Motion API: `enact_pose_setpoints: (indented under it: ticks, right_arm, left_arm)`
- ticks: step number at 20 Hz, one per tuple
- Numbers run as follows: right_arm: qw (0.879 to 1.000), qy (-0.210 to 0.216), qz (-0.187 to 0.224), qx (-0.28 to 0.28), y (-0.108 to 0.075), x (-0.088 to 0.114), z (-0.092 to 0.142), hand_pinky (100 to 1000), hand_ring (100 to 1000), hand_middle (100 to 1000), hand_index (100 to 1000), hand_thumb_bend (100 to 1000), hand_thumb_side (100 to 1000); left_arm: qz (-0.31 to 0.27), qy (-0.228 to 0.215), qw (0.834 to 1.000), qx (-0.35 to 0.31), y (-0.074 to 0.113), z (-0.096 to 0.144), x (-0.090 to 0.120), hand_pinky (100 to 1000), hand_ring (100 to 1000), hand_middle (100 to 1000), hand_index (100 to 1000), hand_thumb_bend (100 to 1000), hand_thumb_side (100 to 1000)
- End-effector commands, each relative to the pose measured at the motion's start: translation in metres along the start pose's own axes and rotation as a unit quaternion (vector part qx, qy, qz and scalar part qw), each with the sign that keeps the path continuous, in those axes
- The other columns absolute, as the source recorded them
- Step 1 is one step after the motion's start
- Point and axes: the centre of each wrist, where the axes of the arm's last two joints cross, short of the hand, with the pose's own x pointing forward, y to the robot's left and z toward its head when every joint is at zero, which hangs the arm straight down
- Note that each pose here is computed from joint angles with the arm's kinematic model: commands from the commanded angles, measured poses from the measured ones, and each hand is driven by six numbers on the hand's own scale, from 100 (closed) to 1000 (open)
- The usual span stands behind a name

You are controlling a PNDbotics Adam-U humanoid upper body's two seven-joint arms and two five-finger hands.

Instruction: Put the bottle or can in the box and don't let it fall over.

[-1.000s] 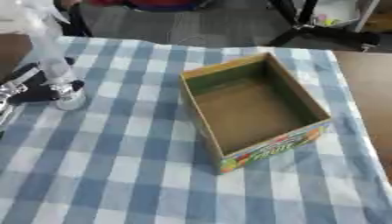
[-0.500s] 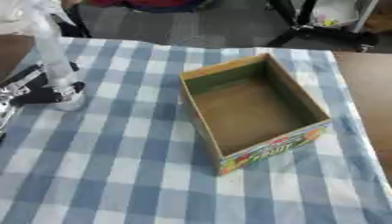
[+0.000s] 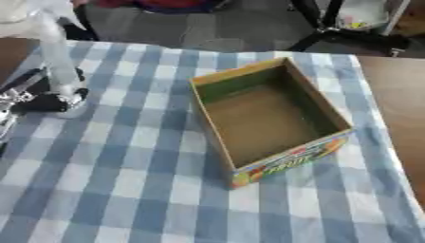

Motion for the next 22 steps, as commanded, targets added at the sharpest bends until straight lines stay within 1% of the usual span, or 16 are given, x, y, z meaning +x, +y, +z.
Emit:
enact_pose_setpoints:
  ticks: [1, 7, 11, 14, 18, 22]
  right_arm:
    - [1.000, -0.009, 0.014, 0.003, -0.004, 0.006, -0.003, 839, 972, 1000, 1000, 100, 759]
    - [1.000, -0.009, 0.014, 0.003, -0.004, 0.006, -0.003, 839, 972, 1000, 1000, 100, 757]
    - [1.000, -0.009, 0.015, 0.003, -0.004, 0.006, -0.002, 839, 972, 1000, 1000, 100, 756]
    - [1.000, -0.011, 0.015, 0.004, -0.004, 0.007, -0.003, 839, 972, 1000, 1000, 100, 754]
    - [1.000, -0.015, 0.015, 0.004, -0.005, 0.009, -0.003, 839, 972, 1000, 1000, 100, 748]
    - [1.000, -0.019, 0.015, 0.005, -0.005, 0.011, -0.004, 839, 972, 1000, 1000, 100, 743]
  left_arm:
    - [-0.004, 0.001, 1.000, 0.012, 0.012, 0.002, 0.005, 1000, 810, 831, 673, 100, 100]
    - [0.015, 0.000, 1.000, 0.004, 0.011, 0.001, 0.006, 1000, 817, 846, 615, 100, 100]
    - [0.041, -0.002, 0.999, -0.002, 0.010, 0.000, 0.009, 1000, 821, 851, 570, 100, 100]
    - [0.064, -0.009, 0.998, -0.002, 0.011, 0.000, 0.014, 1000, 819, 852, 547, 100, 119]
    - [0.095, -0.026, 0.995, 0.005, 0.013, -0.002, 0.027, 1000, 813, 851, 528, 100, 135]
    - [0.115, -0.063, 0.991, 0.013, 0.016, -0.005, 0.052, 1000, 812, 854, 522, 100, 145]
